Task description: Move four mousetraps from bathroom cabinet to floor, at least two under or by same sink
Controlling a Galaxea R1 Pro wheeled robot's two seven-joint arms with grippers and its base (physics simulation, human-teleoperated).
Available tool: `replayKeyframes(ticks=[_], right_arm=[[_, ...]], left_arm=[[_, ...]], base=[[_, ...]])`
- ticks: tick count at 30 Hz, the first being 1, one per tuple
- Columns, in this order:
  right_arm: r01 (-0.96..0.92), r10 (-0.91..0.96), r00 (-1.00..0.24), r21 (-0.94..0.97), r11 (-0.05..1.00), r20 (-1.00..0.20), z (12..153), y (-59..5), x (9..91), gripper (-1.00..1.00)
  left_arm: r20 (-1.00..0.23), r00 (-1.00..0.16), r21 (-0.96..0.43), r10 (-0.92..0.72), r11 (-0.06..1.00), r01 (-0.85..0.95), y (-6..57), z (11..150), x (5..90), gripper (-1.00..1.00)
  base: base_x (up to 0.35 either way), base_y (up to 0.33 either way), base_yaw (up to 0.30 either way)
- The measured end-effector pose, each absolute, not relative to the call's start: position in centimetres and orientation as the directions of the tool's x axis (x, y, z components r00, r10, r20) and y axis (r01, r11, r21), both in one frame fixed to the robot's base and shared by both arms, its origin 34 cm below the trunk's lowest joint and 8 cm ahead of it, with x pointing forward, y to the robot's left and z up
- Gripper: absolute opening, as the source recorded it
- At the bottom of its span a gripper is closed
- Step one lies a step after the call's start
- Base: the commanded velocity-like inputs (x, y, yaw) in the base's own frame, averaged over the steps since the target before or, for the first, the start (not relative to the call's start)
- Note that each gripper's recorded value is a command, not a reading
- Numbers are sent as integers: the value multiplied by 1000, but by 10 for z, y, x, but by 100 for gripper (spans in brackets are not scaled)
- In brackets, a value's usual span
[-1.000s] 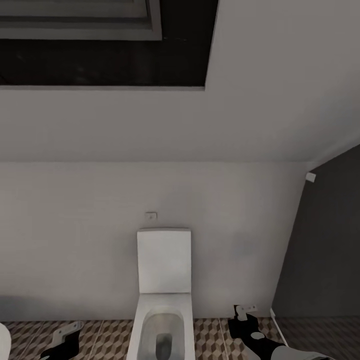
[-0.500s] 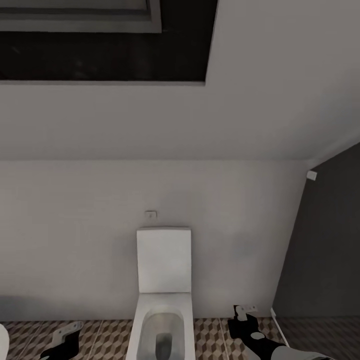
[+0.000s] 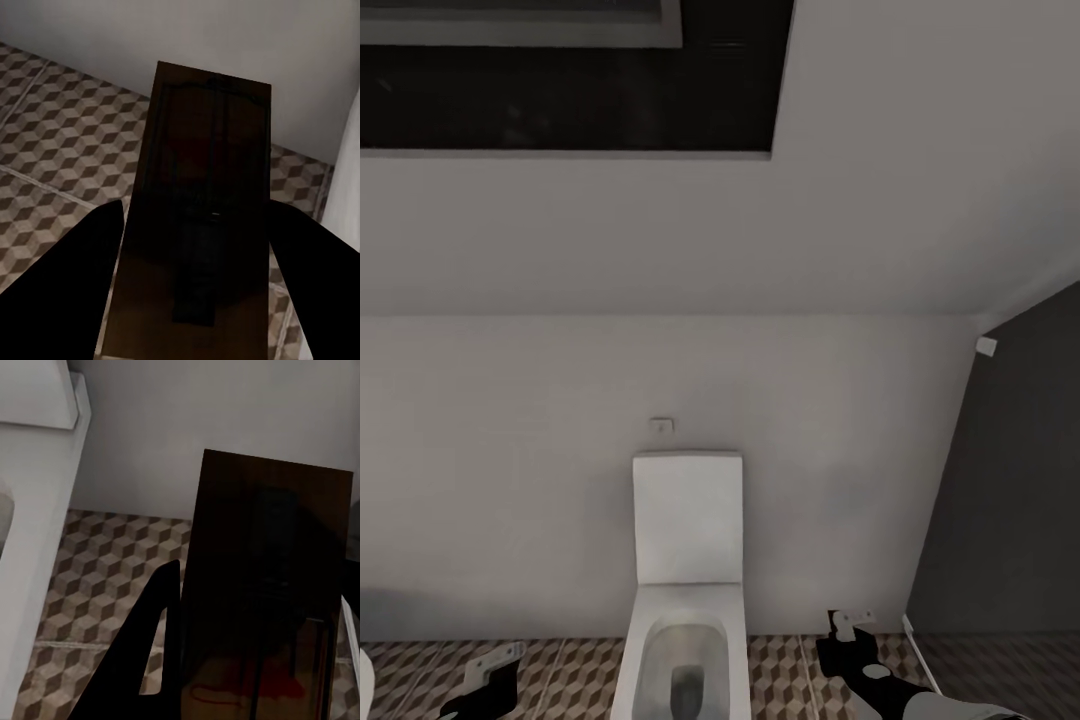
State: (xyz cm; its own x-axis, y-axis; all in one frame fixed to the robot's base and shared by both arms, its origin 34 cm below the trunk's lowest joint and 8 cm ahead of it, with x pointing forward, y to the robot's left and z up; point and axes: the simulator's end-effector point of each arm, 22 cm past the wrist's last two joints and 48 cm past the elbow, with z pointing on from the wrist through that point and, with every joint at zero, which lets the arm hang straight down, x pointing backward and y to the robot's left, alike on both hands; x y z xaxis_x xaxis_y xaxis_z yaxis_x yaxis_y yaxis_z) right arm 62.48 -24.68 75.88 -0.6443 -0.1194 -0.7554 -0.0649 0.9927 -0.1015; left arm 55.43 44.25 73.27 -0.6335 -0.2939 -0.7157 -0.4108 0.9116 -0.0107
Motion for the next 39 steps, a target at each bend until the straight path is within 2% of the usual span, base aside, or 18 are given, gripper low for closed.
replayKeyframes(ticks=[13,25,33,39], right_arm=[[-44,-114,-645,-112,993,-756,745,-258,628,-100],[36,-92,-642,-149,988,-761,737,-325,633,-100],[37,-88,-644,-145,989,-760,726,-326,634,-100],[33,-86,-647,-141,989,-758,717,-322,634,-100]], left_arm=[[-715,-634,-9,-294,910,-414,444,718,557,-100],[-719,-630,3,-295,904,-427,456,706,557,-100],[-741,-613,49,-274,889,-456,497,711,559,-100],[-742,-615,27,-267,904,-426,486,711,579,-100]], base=[[0,0,0],[0,0,0],[0,0,0],[0,0,0]])
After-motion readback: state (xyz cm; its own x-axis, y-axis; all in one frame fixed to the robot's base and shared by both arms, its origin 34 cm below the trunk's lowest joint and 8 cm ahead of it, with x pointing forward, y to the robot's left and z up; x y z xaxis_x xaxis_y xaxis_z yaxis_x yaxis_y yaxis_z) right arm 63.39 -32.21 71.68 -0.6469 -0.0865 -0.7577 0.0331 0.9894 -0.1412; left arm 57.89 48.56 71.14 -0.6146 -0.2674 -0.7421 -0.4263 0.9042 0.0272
